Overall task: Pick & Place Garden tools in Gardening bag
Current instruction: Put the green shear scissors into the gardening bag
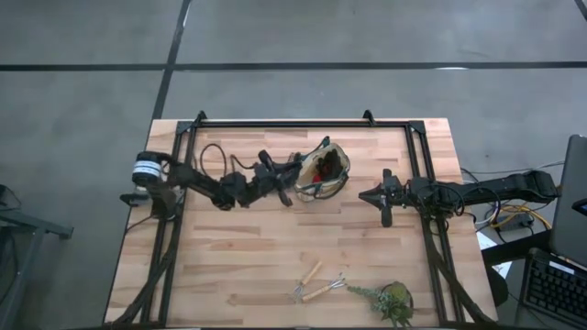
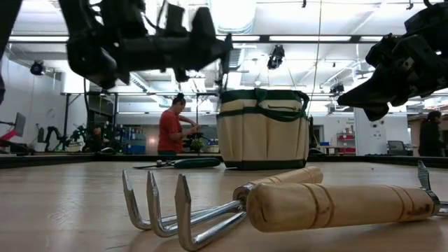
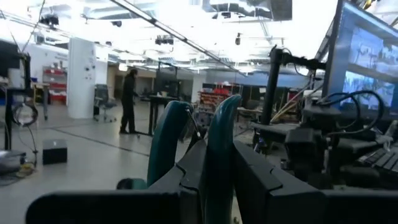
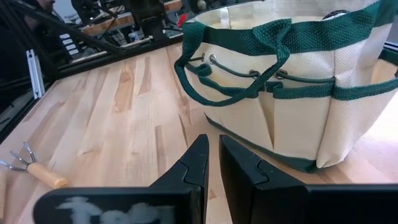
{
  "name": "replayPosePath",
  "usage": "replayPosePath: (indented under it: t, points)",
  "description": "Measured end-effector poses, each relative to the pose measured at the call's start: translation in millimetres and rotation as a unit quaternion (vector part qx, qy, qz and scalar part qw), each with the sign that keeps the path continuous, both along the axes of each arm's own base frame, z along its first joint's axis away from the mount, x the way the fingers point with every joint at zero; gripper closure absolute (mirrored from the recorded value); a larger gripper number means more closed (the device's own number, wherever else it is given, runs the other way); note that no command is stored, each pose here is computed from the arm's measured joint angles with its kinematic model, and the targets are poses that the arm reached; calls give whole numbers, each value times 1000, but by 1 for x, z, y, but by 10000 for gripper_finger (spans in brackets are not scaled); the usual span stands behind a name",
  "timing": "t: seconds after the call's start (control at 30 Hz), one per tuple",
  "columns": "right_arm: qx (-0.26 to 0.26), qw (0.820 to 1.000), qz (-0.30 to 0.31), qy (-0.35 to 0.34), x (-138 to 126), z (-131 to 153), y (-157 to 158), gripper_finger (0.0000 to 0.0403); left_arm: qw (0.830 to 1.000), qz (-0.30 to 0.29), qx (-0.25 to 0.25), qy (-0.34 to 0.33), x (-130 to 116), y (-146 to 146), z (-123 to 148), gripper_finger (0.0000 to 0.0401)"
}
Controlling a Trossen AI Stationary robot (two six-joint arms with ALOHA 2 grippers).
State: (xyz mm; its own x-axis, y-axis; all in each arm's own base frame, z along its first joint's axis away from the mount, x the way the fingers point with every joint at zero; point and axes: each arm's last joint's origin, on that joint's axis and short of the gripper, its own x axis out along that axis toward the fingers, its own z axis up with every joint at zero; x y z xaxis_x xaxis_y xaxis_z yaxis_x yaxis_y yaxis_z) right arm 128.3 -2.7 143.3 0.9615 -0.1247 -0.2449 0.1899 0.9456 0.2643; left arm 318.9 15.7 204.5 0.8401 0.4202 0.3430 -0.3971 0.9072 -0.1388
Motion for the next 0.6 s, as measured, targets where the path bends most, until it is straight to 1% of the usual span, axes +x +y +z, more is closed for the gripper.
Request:
replayPosePath:
  t: [0.07, 0.23, 0.5, 0.6]
  points:
    - [-1, 1000, 0, -1, 0, 0, 0, 369, 1000, -2, -4, -7, 7, 1, -3, 343]
    - [-1, 1000, 1, -1, 0, 0, 0, 369, 1000, 3, 13, -19, 20, 1, -1, 343]
    - [-1, 1000, 1, 1, 0, 0, 0, 369, 999, 1, 18, -34, 24, 0, 7, 343]
    - [1, 1000, 1, 1, 0, 0, 0, 369, 999, 1, 18, -27, 25, 1, 5, 343]
